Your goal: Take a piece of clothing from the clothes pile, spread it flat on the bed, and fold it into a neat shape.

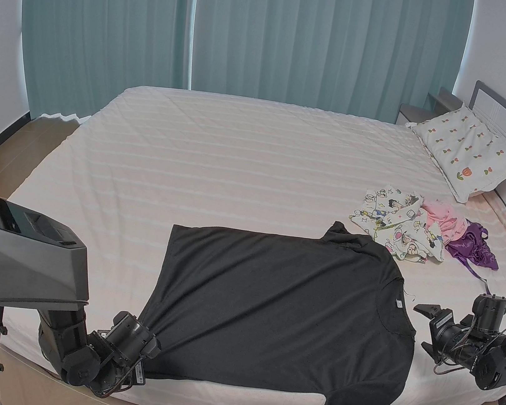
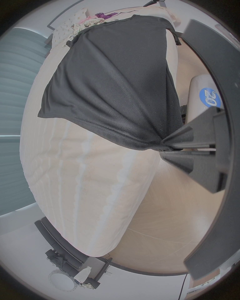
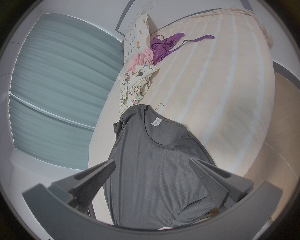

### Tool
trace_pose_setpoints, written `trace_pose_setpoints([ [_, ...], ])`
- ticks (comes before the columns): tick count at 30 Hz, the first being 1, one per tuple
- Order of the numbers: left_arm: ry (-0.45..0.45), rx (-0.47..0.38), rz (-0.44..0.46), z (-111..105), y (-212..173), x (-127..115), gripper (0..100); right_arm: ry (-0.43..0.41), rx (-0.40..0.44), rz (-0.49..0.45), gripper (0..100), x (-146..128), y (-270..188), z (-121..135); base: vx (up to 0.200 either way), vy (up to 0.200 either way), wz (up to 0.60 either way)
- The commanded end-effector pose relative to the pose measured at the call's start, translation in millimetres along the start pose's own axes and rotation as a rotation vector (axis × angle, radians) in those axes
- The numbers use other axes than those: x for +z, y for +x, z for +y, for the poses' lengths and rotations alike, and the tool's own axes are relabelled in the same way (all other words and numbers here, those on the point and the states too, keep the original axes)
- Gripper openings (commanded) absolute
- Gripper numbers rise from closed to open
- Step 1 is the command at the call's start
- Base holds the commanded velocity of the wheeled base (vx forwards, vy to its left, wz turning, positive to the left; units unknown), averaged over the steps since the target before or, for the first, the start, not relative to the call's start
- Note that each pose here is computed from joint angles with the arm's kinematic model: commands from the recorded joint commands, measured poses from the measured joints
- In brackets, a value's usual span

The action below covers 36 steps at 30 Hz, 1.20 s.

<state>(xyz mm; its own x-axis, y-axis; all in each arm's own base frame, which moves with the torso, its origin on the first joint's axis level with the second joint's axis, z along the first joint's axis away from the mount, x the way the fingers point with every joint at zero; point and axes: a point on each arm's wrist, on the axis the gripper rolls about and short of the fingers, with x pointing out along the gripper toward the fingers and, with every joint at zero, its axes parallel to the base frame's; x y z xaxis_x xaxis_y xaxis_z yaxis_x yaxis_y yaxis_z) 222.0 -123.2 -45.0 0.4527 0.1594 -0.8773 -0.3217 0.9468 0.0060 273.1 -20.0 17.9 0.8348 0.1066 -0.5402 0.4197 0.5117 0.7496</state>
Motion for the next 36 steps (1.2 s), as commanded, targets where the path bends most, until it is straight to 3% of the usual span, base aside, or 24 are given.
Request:
trace_pose_setpoints([
  [1,0.001,-0.004,0.001,-1,0,-1,0,-0.001,-0.003,0.003,100,-1,-1,-1,0.000,0.000,0.00],
  [2,-0.001,-0.004,0.001,-1,0,-1,0,-0.006,-0.007,0.004,100,-1,-2,-1,0.000,0.000,0.00],
  [3,-0.004,-0.008,-0.001,-2,0,0,100,-0.014,-0.007,0.006,100,-2,-2,-2,0.000,0.000,0.00],
  [8,-0.039,-0.073,-0.033,-5,-8,10,100,-0.036,-0.011,0.009,100,-3,-3,-3,0.000,0.000,0.00],
  [12,-0.141,-0.269,-0.097,-6,-40,37,100,-0.041,-0.012,0.019,100,-6,-3,-2,0.000,0.000,0.00],
  [15,-0.190,-0.343,-0.107,-2,-52,50,100,-0.043,-0.011,0.022,100,-7,-3,-1,0.000,0.000,0.00],
  [21,-0.324,-0.402,-0.132,-8,-50,66,100,-0.047,-0.009,0.025,100,-8,-3,-1,0.033,0.000,0.00],
  [36,-0.325,-0.429,-0.108,-9,-49,67,100,-0.057,-0.011,0.020,100,-11,-2,1,0.200,0.000,0.00],
])
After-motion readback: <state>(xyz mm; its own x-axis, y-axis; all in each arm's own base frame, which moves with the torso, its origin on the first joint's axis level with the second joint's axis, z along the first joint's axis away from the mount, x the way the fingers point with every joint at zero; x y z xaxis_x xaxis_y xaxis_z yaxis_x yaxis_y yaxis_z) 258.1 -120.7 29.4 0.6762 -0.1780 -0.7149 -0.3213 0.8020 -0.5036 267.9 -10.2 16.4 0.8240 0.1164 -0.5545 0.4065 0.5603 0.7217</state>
